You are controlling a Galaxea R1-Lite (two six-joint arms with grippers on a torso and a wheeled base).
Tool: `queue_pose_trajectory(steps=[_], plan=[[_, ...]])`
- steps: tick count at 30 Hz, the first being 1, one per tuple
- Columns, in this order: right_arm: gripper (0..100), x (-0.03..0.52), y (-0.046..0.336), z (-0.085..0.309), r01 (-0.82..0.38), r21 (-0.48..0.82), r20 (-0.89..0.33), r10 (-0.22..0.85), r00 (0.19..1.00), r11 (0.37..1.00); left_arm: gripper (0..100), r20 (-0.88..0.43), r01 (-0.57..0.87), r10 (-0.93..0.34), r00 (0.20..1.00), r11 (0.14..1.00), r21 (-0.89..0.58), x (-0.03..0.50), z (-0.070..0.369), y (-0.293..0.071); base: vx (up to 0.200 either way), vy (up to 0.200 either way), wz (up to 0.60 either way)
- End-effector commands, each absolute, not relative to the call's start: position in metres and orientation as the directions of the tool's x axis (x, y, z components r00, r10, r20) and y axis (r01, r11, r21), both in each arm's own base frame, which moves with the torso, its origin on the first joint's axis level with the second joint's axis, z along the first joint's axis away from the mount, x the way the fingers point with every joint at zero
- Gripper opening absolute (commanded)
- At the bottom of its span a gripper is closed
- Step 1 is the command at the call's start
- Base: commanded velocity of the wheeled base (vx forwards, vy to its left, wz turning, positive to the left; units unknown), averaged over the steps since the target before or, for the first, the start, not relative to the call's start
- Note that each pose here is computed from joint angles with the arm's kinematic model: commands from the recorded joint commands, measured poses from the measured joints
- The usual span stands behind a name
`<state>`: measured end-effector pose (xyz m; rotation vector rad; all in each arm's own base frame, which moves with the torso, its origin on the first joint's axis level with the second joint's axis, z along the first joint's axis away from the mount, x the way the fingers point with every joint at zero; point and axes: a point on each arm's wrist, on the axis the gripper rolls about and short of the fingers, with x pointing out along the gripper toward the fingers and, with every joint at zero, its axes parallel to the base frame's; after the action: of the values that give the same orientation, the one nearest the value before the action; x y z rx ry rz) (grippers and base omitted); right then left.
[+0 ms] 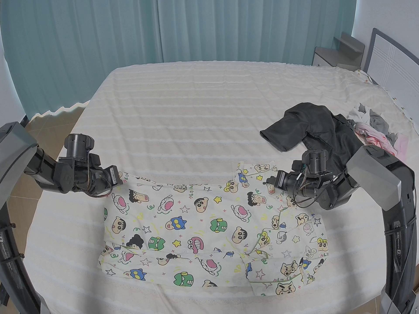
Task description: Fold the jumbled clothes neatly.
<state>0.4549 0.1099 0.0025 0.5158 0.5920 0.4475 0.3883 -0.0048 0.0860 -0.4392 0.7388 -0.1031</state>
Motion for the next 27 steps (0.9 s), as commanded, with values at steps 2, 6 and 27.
queue_pose_trajectory(steps=[2,6,27], plan=[[0,0.446,0.097,0.02,-0.257,0.603,-0.369,0.55,0.75,0.755,0,-0.612,-0.049,-0.245,0.752,0.905,-0.423,0.377,0.1,-0.007,0.0,0.0,0.0],[0,0.438,0.091,0.029,-0.281,0.634,-0.326,0.578,0.748,0.72,0,-0.595,-0.034,-0.252,0.763,0.904,-0.426,0.371,0.11,-0.008,0.0,0.0,0.0],[0,0.36,0.074,0.051,-0.359,0.651,-0.287,0.655,0.699,0.668,0,-0.605,-0.026,-0.277,0.747,0.896,-0.443,0.338,0.114,-0.006,0.0,0.0,0.0]])
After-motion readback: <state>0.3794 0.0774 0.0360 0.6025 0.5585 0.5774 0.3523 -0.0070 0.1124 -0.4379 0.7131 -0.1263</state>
